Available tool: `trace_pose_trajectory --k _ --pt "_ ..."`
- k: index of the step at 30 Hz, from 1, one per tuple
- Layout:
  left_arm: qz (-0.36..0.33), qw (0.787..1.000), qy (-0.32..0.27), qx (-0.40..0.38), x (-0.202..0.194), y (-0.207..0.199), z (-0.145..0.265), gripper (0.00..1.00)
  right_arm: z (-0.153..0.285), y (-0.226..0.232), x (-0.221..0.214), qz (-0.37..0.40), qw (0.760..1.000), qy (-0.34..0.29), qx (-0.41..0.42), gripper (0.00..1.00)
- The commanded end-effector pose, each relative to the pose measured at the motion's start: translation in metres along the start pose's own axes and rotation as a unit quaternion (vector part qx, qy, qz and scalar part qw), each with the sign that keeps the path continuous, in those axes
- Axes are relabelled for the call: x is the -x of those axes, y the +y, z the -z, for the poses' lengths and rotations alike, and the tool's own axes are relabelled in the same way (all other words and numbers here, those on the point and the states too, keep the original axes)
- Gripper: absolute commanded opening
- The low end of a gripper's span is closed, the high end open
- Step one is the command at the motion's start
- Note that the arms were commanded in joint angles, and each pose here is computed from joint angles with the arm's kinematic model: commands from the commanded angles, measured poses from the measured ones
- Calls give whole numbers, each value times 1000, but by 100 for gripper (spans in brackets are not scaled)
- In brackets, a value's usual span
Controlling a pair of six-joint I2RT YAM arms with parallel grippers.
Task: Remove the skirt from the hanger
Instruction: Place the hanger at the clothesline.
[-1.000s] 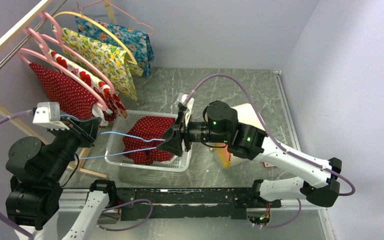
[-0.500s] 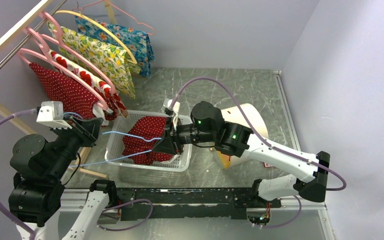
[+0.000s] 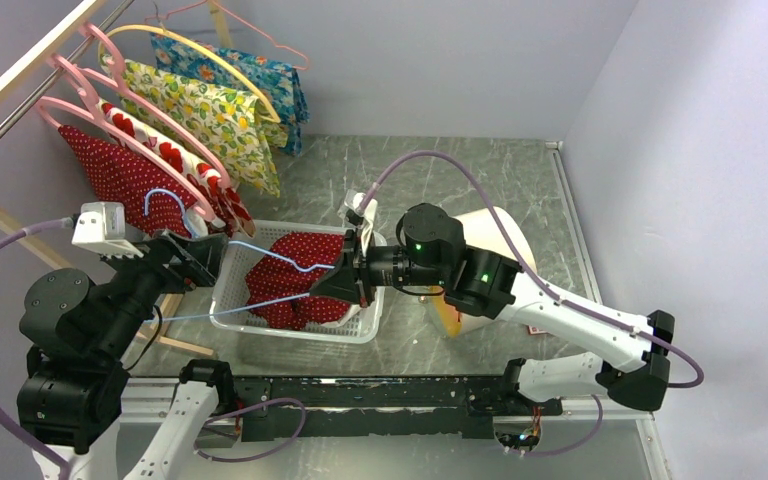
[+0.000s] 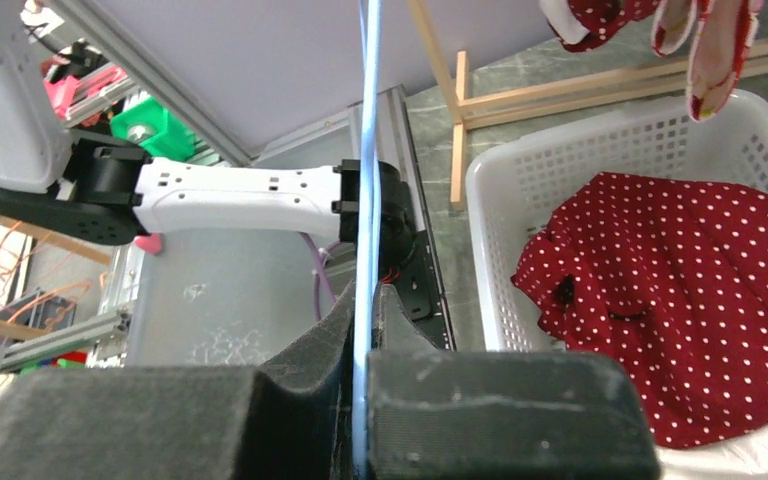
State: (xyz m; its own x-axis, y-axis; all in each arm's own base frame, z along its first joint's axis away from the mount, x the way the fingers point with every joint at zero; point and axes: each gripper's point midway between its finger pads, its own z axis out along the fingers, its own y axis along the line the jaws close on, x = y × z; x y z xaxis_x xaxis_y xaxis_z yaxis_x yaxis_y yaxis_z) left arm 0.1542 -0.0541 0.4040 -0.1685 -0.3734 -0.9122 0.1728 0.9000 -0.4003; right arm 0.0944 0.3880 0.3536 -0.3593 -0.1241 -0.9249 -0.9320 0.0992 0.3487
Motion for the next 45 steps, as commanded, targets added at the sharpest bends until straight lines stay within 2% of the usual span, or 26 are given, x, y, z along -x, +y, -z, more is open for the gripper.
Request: trace_pose_trajectory --k 1,10,16,19,22,31,35,41,45 --pt "-5 1000 -18 -20 13 -10 4 100 -1 -16 3 -6 999 -17 -43 0" --pt "-5 998 -63 -13 41 -18 30 100 -21 -34 -21 -14 998 24 -62 0" --pt "1 988 -156 -20 86 -32 78 100 -30 -29 2 8 999 -1 -50 0" --pt "1 982 -187 -6 95 -28 92 99 -38 -31 21 31 997 -29 -61 0" --pt "7 984 -178 -2 88 -25 90 99 -46 -32 45 50 994 -68 -66 0" --pt "5 988 -128 -85 69 -50 64 100 -74 -31 97 106 971 -209 -40 0" --pt "-15 986 -88 -139 68 -72 52 95 -94 -23 104 114 966 -232 -8 0" --pt "-31 976 -113 -182 89 -92 58 98 -120 -20 107 106 959 -261 8 0" --pt "-27 971 -110 -211 91 -103 56 99 -132 -15 111 105 955 -278 19 0"
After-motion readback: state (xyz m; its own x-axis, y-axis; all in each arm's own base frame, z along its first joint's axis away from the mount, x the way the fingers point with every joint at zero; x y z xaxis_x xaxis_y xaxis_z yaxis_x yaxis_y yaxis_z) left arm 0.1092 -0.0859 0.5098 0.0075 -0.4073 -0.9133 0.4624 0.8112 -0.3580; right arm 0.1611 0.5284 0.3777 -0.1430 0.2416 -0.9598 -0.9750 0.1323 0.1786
